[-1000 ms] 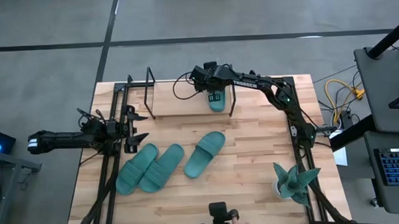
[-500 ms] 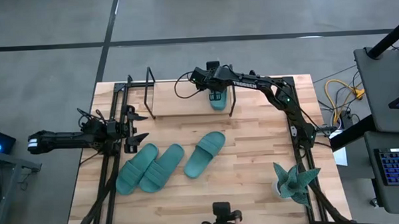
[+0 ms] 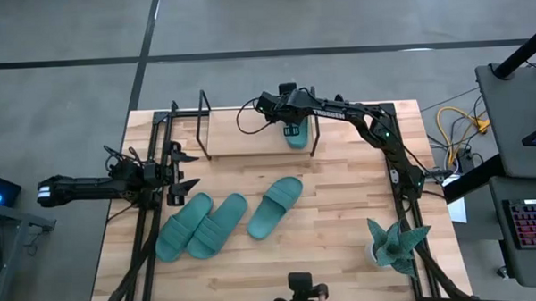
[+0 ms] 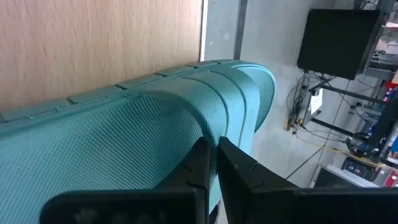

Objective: Pick and place slides into the shelf
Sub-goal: Put the blue slide on the shelf

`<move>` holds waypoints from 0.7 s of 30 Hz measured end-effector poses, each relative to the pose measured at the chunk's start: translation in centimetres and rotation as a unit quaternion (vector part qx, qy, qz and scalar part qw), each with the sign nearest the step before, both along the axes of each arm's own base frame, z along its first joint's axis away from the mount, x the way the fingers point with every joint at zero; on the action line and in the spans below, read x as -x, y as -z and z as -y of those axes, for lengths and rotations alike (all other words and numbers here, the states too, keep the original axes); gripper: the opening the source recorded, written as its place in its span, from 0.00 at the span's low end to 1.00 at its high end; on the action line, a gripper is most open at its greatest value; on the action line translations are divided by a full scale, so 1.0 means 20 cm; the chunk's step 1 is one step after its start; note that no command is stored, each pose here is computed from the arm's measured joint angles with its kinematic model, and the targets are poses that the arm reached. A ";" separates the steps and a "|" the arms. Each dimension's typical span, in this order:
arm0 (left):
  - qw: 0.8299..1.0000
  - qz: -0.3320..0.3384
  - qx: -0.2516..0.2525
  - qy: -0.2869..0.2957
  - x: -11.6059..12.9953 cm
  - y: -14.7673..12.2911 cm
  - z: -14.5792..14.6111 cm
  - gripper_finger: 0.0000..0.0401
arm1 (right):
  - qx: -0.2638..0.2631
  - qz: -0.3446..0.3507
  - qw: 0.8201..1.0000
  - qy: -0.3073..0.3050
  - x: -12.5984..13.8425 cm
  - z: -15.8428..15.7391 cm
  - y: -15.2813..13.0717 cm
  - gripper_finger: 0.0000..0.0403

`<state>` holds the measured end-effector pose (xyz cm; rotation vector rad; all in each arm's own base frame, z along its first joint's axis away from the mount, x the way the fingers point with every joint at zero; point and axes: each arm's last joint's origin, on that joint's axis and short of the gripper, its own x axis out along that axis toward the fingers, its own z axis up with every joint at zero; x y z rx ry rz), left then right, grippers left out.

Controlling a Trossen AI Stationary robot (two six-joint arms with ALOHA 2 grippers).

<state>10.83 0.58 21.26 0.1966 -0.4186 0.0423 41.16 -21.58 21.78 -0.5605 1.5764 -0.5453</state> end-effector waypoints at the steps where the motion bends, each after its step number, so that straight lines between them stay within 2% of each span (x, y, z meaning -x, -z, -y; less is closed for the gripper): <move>1: 1.000 0.000 0.000 0.000 0.00 0.00 0.00 0.67 | 0.000 0.000 1.000 0.000 0.00 0.00 0.00 0.03; 14: 1.000 0.000 0.001 0.000 0.00 0.00 0.00 0.67 | -0.008 -0.004 1.000 0.002 0.00 -0.02 0.00 0.04; 21: 1.000 0.000 0.001 0.001 0.00 0.00 0.00 0.67 | -0.012 -0.006 1.000 0.008 0.00 -0.05 0.00 0.19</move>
